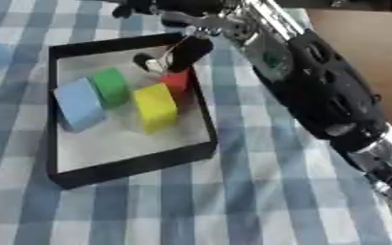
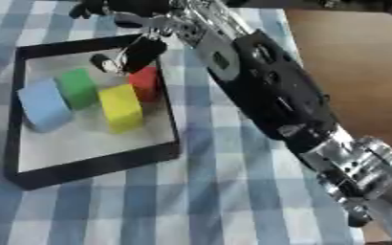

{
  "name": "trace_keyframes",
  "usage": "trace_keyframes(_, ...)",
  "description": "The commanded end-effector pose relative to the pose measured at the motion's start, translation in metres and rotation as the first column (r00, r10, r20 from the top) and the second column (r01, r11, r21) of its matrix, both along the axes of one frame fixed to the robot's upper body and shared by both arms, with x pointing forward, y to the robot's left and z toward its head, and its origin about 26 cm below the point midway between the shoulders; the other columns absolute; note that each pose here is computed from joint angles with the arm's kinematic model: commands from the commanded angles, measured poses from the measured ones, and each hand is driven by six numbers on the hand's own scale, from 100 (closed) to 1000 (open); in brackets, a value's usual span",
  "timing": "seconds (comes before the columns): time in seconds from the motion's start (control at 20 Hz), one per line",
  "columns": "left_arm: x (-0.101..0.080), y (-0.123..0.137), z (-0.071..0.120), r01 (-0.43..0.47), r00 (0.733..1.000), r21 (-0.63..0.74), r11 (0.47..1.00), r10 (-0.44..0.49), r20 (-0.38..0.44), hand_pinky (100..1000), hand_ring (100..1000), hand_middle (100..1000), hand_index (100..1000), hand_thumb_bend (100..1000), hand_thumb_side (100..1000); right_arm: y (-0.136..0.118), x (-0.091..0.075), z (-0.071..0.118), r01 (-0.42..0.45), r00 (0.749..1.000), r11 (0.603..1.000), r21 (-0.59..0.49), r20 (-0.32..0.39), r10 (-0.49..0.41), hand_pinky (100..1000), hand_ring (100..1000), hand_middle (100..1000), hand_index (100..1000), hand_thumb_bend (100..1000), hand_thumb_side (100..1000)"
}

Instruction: Pick up objects on the table and place them in the box.

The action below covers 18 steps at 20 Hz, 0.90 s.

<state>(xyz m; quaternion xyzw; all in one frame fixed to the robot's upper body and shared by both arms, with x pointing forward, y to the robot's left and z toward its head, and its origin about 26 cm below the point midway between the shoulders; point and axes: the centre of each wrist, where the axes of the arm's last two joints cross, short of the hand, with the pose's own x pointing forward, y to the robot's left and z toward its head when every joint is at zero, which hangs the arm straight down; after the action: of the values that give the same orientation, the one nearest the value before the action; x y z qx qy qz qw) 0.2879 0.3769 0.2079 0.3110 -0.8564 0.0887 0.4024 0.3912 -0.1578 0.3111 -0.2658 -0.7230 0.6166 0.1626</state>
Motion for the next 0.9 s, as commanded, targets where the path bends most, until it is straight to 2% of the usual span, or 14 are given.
trace_keyframes(0.05, -0.004, 0.005, 0.008, -0.022, 1.000, 0.019, 1.000, 0.021, 0.022, 654, 776, 734, 833, 473, 571, -0.022, -0.035, 0.035, -0.045, 0.999, 0.977, 0.210, -0.005, 0.047, 918, 820, 784, 903, 100, 175)
trace_keyframes(0.15, -0.004, 0.006, 0.006, -0.028, 0.999, 0.015, 1.000, 0.027, 0.018, 654, 776, 734, 833, 474, 571, -0.038, -0.057, 0.047, -0.075, 0.996, 0.945, 0.319, -0.031, 0.089, 913, 804, 774, 896, 100, 286)
trace_keyframes(0.2, -0.005, 0.006, 0.005, -0.029, 0.999, 0.013, 1.000, 0.028, 0.016, 653, 776, 734, 833, 473, 571, -0.044, -0.066, 0.050, -0.089, 0.993, 0.928, 0.362, -0.041, 0.111, 914, 801, 774, 895, 100, 312)
trace_keyframes(0.3, -0.005, 0.006, 0.004, -0.030, 0.999, 0.011, 0.999, 0.030, 0.014, 653, 776, 734, 833, 475, 571, -0.061, -0.083, 0.054, -0.109, 0.985, 0.888, 0.447, -0.068, 0.155, 916, 797, 780, 901, 100, 334)
trace_keyframes(0.4, -0.004, 0.006, 0.004, -0.028, 1.000, 0.010, 1.000, 0.028, 0.012, 652, 776, 733, 834, 475, 572, -0.079, -0.094, 0.055, -0.112, 0.980, 0.842, 0.528, -0.083, 0.182, 917, 792, 768, 892, 100, 314)
trace_keyframes(0.5, -0.004, 0.005, 0.003, -0.022, 1.000, 0.010, 1.000, 0.022, 0.009, 652, 776, 733, 834, 475, 572, -0.099, -0.098, 0.051, -0.108, 0.974, 0.785, 0.609, -0.096, 0.208, 915, 782, 756, 882, 100, 336)
trace_keyframes(0.55, -0.003, 0.005, 0.003, -0.020, 1.000, 0.009, 1.000, 0.020, 0.008, 652, 775, 733, 834, 476, 571, -0.107, -0.099, 0.049, -0.105, 0.971, 0.756, 0.646, -0.099, 0.219, 916, 768, 740, 864, 100, 380)
trace_keyframes(0.7, -0.002, 0.003, 0.004, -0.009, 1.000, 0.011, 1.000, 0.009, 0.007, 652, 775, 733, 835, 478, 570, -0.134, -0.101, 0.038, -0.090, 0.964, 0.647, 0.757, -0.097, 0.248, 914, 753, 720, 847, 100, 438)
trace_keyframes(0.9, -0.001, 0.002, 0.004, 0.000, 1.000, 0.008, 1.000, 0.000, 0.006, 652, 775, 737, 835, 478, 571, -0.160, -0.104, 0.017, -0.055, 0.970, 0.523, 0.850, -0.078, 0.229, 918, 754, 719, 845, 100, 518)
